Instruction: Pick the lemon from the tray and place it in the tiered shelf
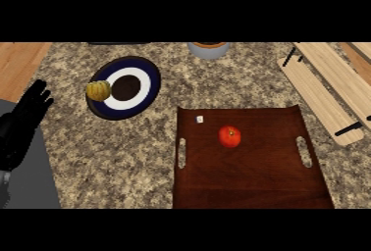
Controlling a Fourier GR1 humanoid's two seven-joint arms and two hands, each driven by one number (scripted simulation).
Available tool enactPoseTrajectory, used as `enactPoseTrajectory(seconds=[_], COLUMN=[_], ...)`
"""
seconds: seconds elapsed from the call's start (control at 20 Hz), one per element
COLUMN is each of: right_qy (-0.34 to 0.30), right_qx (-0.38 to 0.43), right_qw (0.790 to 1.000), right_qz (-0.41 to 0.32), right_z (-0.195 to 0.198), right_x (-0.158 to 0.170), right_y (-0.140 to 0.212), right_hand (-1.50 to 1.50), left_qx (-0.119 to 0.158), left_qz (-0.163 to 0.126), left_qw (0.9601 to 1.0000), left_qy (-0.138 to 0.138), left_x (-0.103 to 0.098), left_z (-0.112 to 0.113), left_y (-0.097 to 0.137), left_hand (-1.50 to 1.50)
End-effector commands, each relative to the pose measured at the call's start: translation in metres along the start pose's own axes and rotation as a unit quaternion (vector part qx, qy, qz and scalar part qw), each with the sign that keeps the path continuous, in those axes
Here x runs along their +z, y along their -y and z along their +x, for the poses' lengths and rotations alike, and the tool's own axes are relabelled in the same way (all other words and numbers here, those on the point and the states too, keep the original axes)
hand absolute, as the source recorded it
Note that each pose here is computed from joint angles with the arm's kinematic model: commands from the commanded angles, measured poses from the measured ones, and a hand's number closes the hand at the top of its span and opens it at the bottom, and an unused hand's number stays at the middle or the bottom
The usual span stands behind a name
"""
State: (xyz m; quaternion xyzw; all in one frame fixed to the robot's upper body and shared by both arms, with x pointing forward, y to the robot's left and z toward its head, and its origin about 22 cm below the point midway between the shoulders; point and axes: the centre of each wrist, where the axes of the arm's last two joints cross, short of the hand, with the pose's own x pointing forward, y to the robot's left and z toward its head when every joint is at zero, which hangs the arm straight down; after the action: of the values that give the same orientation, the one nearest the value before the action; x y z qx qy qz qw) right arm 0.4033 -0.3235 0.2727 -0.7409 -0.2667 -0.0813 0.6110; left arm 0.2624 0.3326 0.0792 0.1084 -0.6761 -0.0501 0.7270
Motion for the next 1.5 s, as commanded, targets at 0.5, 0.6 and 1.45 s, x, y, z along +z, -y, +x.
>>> enactPoseTrajectory(seconds=[0.5,0.6,1.45], right_qy=[-0.033,-0.043,-0.071], right_qx=[-0.198,-0.229,-0.335], right_qw=[0.980,0.972,0.937], right_qz=[0.007,0.022,-0.071], right_z=[-0.008,-0.009,-0.079], right_x=[0.000,-0.001,0.054], right_y=[0.028,0.039,0.165], right_hand=[-1.50,-1.50,-1.50], left_qx=[0.012,0.009,0.011], left_qz=[0.016,0.020,0.032], left_qw=[0.9961,0.9960,0.9939], left_qy=[-0.085,-0.087,-0.105], left_x=[0.017,0.019,0.030], left_z=[-0.060,-0.062,-0.057], left_y=[0.007,0.005,-0.010], left_hand=[0.00,0.00,0.00])
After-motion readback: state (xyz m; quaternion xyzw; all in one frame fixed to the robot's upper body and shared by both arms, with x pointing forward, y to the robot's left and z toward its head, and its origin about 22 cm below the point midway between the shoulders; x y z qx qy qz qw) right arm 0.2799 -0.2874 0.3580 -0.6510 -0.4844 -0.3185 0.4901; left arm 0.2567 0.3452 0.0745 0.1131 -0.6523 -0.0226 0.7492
